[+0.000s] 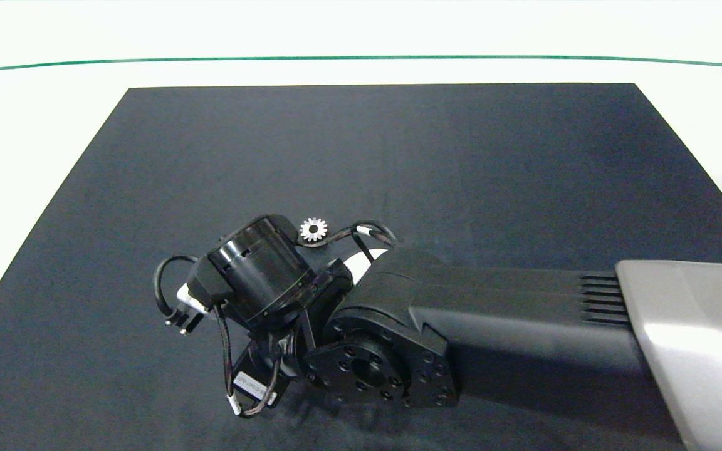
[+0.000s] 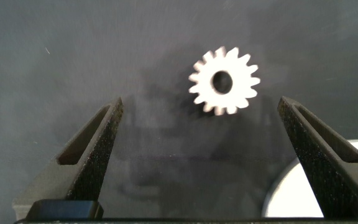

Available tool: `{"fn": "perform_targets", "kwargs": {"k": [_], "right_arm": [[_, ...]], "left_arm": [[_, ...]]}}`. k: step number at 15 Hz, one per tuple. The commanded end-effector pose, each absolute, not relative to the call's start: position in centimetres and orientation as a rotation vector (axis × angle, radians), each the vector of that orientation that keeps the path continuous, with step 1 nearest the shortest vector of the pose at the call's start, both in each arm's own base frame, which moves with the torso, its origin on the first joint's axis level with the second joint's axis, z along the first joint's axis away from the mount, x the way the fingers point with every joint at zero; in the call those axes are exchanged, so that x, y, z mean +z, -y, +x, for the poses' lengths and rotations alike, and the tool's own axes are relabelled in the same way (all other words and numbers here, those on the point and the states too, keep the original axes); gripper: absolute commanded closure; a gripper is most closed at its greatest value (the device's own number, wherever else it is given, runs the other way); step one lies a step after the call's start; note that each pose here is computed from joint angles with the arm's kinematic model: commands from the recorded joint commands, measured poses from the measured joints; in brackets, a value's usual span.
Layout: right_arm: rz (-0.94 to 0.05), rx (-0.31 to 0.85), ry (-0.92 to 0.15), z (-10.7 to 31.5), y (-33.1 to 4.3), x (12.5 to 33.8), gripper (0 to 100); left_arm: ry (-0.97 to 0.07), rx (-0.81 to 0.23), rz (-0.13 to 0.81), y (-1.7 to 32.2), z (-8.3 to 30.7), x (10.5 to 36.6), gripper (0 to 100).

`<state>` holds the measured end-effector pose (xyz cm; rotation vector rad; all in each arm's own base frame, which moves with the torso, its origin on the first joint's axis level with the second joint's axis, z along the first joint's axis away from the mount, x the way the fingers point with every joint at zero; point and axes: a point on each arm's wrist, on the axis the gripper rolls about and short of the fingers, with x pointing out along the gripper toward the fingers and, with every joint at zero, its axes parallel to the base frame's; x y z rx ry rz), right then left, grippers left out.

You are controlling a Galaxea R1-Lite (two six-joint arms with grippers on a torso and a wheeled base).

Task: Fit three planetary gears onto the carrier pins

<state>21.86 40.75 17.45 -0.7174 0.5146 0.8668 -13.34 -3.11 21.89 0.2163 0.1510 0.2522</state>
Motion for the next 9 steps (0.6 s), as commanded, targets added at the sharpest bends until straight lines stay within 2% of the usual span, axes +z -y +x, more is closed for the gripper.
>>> {"fn": "perform_targets", "kwargs": {"k": [1, 9], "right_arm": [[-0.745, 0.866, -0.544, 22.1, -41.1, 16.1, 0], [-0.756, 0.860, -0.573, 22.5, -41.4, 14.6, 0]], "left_arm": [[-0.142, 0.251, 0.219, 3.2, -13.7, 22.1, 0], [-0.131, 0.254, 0.220, 3.2, -13.9, 22.1, 0]]}}
